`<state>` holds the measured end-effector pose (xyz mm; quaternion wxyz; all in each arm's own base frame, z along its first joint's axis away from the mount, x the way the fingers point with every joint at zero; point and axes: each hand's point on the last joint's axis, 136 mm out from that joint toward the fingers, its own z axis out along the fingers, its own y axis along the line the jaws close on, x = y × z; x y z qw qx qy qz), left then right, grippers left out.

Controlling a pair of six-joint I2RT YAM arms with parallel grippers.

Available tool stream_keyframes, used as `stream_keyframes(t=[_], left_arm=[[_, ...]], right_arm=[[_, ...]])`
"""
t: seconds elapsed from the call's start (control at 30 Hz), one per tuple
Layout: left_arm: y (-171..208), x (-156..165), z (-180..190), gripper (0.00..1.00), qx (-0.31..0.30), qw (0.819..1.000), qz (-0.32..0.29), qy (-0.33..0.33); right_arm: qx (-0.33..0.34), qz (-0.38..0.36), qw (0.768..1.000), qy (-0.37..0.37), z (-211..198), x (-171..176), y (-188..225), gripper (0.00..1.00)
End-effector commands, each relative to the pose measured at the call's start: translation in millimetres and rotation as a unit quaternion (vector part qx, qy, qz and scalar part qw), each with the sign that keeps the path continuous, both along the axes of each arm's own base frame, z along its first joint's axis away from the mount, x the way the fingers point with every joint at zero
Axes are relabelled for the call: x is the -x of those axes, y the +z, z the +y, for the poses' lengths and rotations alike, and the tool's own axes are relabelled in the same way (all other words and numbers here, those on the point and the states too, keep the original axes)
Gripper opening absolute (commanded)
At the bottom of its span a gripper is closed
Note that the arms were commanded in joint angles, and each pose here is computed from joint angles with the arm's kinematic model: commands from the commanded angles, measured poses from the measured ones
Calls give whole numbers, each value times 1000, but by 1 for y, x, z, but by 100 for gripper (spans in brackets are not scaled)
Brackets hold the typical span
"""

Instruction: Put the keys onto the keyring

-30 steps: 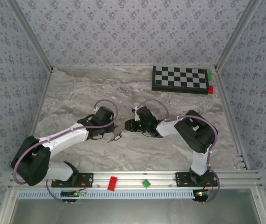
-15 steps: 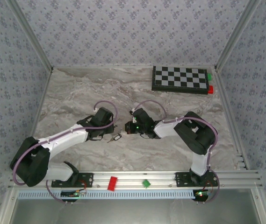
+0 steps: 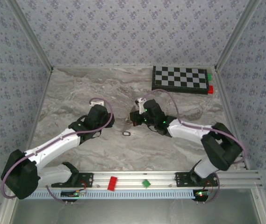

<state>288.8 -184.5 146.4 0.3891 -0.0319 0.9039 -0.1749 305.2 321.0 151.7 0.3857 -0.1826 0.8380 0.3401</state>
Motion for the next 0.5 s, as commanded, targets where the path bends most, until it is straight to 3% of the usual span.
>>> stream_keyframes(t=[0.0, 0.23, 0.47], left_arm=[[43, -17, -10, 38, 22, 997, -75, -14], [96, -29, -37, 41, 66, 986, -141, -62], [127, -24, -72, 42, 98, 970, -158, -154]], right_arm=[[21, -85, 996, 21, -10, -2, 40, 0], [-63, -206, 976, 21, -41, -4, 104, 0], [-97, -244, 963, 58, -62, 12, 136, 0]])
